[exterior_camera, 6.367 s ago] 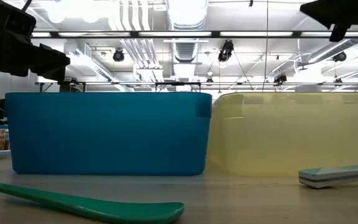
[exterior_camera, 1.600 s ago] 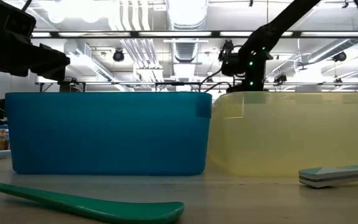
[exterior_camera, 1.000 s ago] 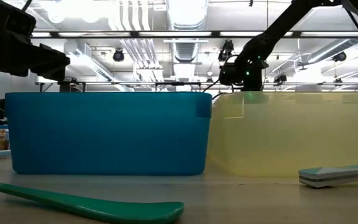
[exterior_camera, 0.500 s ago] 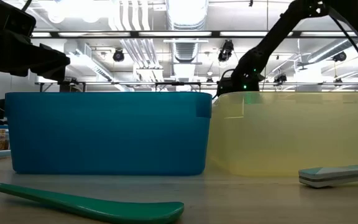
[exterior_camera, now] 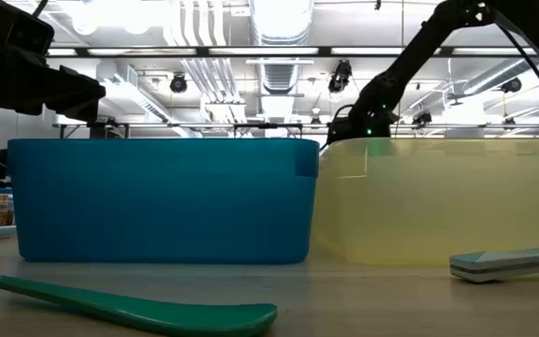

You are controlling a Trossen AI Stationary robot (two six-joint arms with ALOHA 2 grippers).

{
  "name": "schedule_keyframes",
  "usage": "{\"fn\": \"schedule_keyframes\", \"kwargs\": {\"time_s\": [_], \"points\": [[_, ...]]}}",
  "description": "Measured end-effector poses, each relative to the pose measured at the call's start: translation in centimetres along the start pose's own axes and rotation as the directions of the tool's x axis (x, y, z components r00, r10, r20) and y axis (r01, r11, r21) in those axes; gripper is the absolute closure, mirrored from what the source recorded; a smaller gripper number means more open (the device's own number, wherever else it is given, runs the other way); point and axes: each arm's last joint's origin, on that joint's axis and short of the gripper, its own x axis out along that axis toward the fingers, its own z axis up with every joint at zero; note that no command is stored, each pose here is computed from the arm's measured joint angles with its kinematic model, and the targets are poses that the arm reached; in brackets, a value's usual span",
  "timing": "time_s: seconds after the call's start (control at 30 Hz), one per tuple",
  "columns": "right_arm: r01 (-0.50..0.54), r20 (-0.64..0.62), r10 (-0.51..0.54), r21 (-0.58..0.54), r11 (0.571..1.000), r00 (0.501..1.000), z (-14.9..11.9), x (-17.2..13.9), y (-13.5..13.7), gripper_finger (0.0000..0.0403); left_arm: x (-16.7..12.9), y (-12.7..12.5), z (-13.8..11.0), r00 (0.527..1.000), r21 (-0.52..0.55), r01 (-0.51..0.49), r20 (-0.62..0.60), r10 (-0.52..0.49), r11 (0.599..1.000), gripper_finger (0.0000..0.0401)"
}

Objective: Pick & Place Food Item
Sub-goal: Put the blue noodle pack into the blue bin

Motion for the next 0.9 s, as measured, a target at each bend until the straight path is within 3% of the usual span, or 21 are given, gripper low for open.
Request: {"fn": "schedule_keyframes", "kwargs": {"time_s": [0.33,0.77,0.9], "points": [[0.000,0.000,0.000,0.000,1.000,1.000,0.0,0.0,0.0,0.0387,0.0,0.0,0.0,1.000,0.000,0.000,0.000,0.000,1.000,0.0282],[-0.001,0.021,0.000,0.032,0.999,1.000,-0.1,-0.8,-0.3,0.0390,0.0,0.0,0.0,1.000,-0.003,0.000,0.000,0.000,1.000,0.0282],[-0.066,0.056,0.063,0.051,0.997,0.996,-0.3,-2.0,-0.7,0.0390,0.0,0.0,0.0,1.000,-0.002,0.000,0.000,0.000,1.000,0.0282]]}}
